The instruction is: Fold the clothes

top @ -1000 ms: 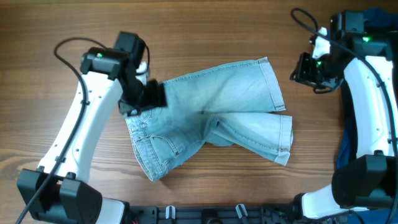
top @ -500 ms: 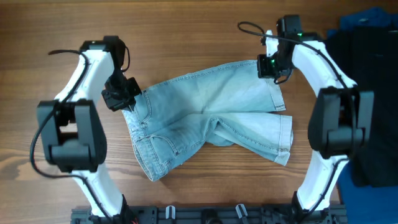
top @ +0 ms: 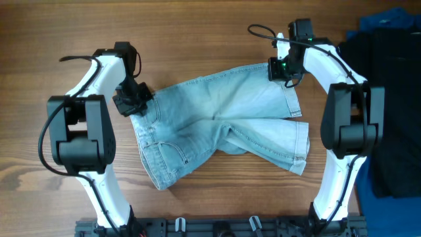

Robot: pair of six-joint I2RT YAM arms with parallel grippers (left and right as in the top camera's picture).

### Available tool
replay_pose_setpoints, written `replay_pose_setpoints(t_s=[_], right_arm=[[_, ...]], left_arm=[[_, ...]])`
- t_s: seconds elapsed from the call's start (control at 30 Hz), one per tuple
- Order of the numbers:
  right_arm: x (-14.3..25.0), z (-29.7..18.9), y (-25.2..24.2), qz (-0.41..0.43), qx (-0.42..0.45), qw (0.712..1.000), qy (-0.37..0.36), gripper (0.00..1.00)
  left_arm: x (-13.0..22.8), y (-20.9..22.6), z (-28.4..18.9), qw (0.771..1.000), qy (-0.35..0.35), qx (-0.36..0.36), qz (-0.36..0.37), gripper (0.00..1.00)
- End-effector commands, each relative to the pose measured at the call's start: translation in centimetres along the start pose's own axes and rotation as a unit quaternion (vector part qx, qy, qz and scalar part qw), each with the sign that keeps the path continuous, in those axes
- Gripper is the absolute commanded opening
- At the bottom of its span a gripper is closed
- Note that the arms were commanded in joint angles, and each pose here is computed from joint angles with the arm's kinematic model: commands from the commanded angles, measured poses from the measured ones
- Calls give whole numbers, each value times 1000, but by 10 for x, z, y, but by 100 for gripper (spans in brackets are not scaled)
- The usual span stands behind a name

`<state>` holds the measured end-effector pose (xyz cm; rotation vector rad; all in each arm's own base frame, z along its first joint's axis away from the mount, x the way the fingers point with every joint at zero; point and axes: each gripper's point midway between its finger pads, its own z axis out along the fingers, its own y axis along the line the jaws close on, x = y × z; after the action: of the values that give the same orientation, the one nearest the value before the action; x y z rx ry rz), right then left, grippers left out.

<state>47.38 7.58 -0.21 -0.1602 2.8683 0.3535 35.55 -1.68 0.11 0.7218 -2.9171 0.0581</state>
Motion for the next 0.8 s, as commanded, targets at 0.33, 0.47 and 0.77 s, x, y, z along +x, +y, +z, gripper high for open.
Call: replay_pose_setpoints(t_s=[0.33,0.47,0.77], right_arm=[[-38,50,-62,14,128,988,-89,4],[-75,30,-80,52,129,977,-162,4],[-124,-103,-79,51,129,968,-211,16]], left_arm=[[-125,-55,23,967,-234,95,36,4],[-149,-69,5,943,-299,103,104,4],[-176,-83,-147,909,-383,132,101,34]])
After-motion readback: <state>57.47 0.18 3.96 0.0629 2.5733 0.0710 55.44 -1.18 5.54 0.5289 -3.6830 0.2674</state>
